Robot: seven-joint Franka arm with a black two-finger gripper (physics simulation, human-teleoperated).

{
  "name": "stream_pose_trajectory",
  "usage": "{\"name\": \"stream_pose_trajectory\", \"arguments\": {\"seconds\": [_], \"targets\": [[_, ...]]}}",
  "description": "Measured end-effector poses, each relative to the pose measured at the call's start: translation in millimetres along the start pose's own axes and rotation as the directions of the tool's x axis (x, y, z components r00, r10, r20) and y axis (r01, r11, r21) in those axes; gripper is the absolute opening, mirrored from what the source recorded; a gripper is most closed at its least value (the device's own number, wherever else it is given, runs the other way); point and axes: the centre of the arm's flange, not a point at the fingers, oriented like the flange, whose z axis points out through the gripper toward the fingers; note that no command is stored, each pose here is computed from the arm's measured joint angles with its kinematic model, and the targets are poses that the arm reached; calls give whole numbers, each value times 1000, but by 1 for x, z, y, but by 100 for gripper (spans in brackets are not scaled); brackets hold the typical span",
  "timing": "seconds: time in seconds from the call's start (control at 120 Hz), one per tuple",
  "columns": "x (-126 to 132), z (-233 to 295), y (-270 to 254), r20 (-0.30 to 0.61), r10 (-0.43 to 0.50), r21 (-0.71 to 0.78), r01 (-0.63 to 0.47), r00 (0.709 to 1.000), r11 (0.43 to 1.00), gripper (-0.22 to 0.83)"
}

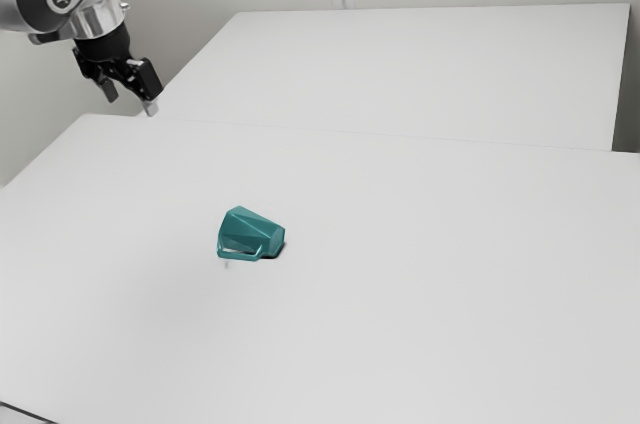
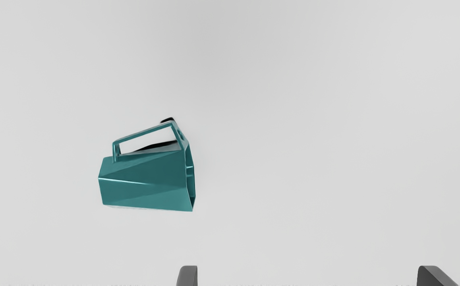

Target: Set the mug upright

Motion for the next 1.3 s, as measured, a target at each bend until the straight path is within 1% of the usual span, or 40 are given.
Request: {"name": "stream_pose_trajectory", "arguments": {"seconds": [0.3, 0.342, 0.4, 0.458, 0.533, 0.642, 0.733, 0.933, 1.158, 1.3], "targets": [[2, 8, 2, -7, -6, 10, 6, 1000, 1000, 62], [3, 15, 2, -13, -16, 42, 17, 1000, 999, 62], [9, 40, 12, -38, -68, 141, 73, 997, 987, 62], [15, 65, 23, -65, -123, 230, 135, 990, 964, 62], [12, 101, 35, -110, -187, 331, 213, 976, 919, 62], [10, 154, 46, -186, -264, 451, 321, 946, 833, 62], [7, 188, 52, -237, -309, 515, 389, 921, 764, 62], [-13, 239, 40, -295, -341, 585, 451, 893, 674, 62], [-30, 280, 43, -322, -390, 608, 504, 863, 613, 62], [-35, 307, 41, -350, -410, 616, 537, 842, 577, 62]]}}
